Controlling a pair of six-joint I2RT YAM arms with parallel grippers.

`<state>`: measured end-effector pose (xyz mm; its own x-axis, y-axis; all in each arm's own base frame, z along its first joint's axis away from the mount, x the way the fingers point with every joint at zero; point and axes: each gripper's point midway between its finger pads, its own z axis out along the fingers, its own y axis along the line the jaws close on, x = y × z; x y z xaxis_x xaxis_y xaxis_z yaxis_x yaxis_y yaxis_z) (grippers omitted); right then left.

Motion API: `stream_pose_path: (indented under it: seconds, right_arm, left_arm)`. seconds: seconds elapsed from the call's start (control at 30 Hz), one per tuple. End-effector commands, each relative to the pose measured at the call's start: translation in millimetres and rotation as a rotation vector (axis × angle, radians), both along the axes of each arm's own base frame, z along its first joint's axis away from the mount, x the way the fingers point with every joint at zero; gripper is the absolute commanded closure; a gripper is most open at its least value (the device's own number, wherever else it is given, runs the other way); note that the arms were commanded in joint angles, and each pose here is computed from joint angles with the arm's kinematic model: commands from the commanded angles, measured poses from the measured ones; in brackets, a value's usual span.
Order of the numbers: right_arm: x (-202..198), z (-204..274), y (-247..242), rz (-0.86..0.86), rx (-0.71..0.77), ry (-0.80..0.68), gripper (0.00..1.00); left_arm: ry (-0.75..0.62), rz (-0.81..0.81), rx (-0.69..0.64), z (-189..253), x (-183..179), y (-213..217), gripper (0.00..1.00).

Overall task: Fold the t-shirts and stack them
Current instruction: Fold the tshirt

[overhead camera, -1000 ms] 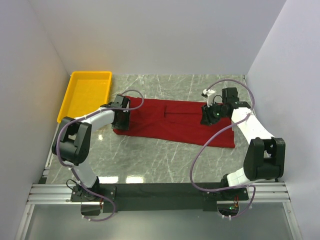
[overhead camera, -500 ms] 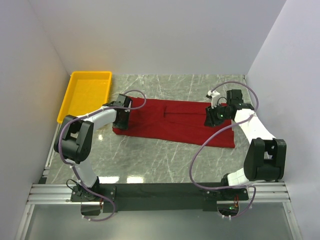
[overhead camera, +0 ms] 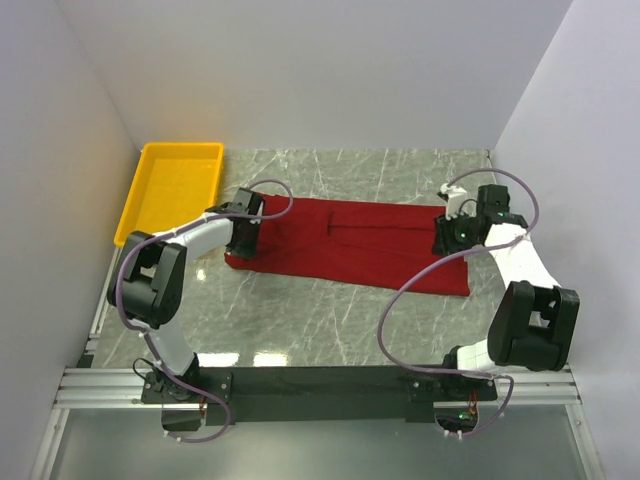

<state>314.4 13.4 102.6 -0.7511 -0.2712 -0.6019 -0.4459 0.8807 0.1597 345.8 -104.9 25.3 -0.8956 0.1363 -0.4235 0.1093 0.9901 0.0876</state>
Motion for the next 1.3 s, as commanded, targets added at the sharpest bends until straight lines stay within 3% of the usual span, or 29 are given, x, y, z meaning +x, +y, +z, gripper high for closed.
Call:
stream_pose_path:
  seconds: [0.0, 0.47, 0.9, 1.27]
  right_arm:
    - [5.7, -4.8, -36.3, -0.136, -0.083, 0.001, 0.59]
    - [-20.5, -40.3, -100.1, -0.463, -0.092, 0.195, 0.52]
    - [-31.2, -56.0, -98.9, -0.491, -0.052, 0.244, 0.52]
    - [-40.4, -52.2, -88.1, -0.438, -0.026, 0.234, 0.51]
  left_arm:
    - [-0.059, 0.010, -0.036, 23.2, 4.2, -2.8, 0.99]
    - [-0.122, 0.028, -0.140, 58.4, -0.3, -7.5, 0.99]
    - [-0.097, 0.094, -0.227, 56.0, -13.5, 6.0, 0.99]
    - [-0.073, 0.096, -0.223, 32.7, -1.0, 6.9, 0.99]
